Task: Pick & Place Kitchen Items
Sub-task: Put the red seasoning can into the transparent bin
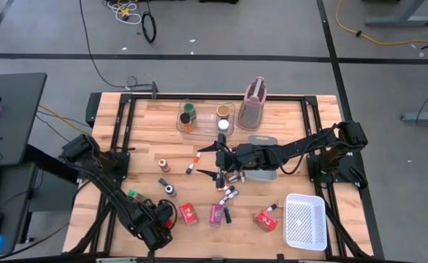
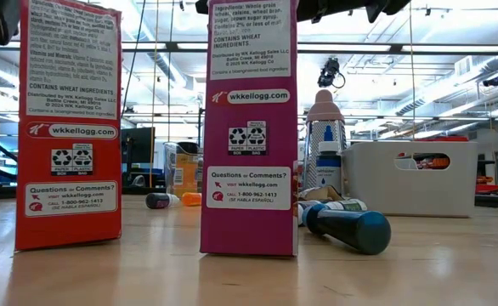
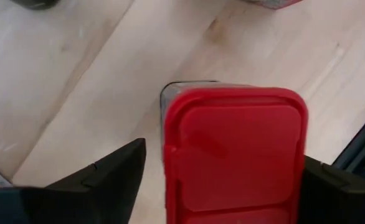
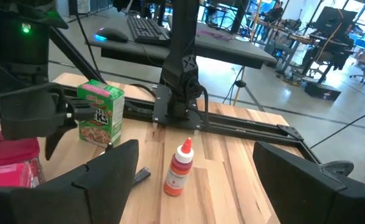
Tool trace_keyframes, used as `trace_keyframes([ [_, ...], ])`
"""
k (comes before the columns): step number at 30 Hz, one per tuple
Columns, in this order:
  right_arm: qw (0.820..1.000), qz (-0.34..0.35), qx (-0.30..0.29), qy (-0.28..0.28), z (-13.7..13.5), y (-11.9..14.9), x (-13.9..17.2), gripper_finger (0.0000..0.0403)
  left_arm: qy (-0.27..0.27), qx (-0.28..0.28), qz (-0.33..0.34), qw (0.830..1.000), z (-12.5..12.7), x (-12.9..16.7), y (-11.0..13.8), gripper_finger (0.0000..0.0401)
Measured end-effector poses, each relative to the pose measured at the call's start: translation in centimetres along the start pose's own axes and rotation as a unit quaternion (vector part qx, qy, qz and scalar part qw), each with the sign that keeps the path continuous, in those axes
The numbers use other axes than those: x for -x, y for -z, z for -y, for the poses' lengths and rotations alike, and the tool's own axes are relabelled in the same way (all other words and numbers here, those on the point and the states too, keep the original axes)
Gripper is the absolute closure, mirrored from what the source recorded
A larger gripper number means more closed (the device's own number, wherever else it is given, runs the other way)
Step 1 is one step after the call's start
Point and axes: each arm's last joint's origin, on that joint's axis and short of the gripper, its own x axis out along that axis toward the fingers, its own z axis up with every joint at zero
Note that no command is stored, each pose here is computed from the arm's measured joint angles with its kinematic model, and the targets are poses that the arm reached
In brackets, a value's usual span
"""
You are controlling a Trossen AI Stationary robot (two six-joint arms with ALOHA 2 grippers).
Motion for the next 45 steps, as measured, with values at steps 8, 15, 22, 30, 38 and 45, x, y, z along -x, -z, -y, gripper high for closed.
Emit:
trace_keyframes([
  [8, 1.000, 0.000, 0.000, 0.001, 0.0, 0.0, 0.0, 0.0073, 0.008, -0.008, 0.005, 1.000, 0.2, 0.0, -0.1, 0.0183],
  [15, 1.000, 0.000, 0.000, 0.001, 0.0, 0.0, 0.0, 0.0073, 0.007, -0.018, 0.001, 1.000, 0.0, 0.0, -0.8, 0.0189],
  [22, 1.000, 0.000, 0.000, 0.001, 0.0, 0.0, 0.0, 0.0073, 0.038, 0.002, 0.017, 0.999, -0.6, 3.0, -2.2, 0.0182],
  [30, 0.999, -0.035, 0.015, 0.025, 0.5, -0.5, 1.1, 0.0073, 0.075, 0.003, 0.123, 0.990, -3.5, 9.6, -4.6, 0.0189],
  [38, 0.994, -0.101, -0.034, 0.017, 1.7, -2.1, 4.8, 0.0073, 0.060, -0.090, 0.293, 0.950, -6.9, 14.6, -9.1, 0.0181],
  [45, 0.992, -0.117, -0.037, 0.016, 2.1, -2.7, 6.3, 0.0073, -0.032, -0.223, 0.361, 0.905, -9.5, 15.3, -15.6, 0.0185],
])
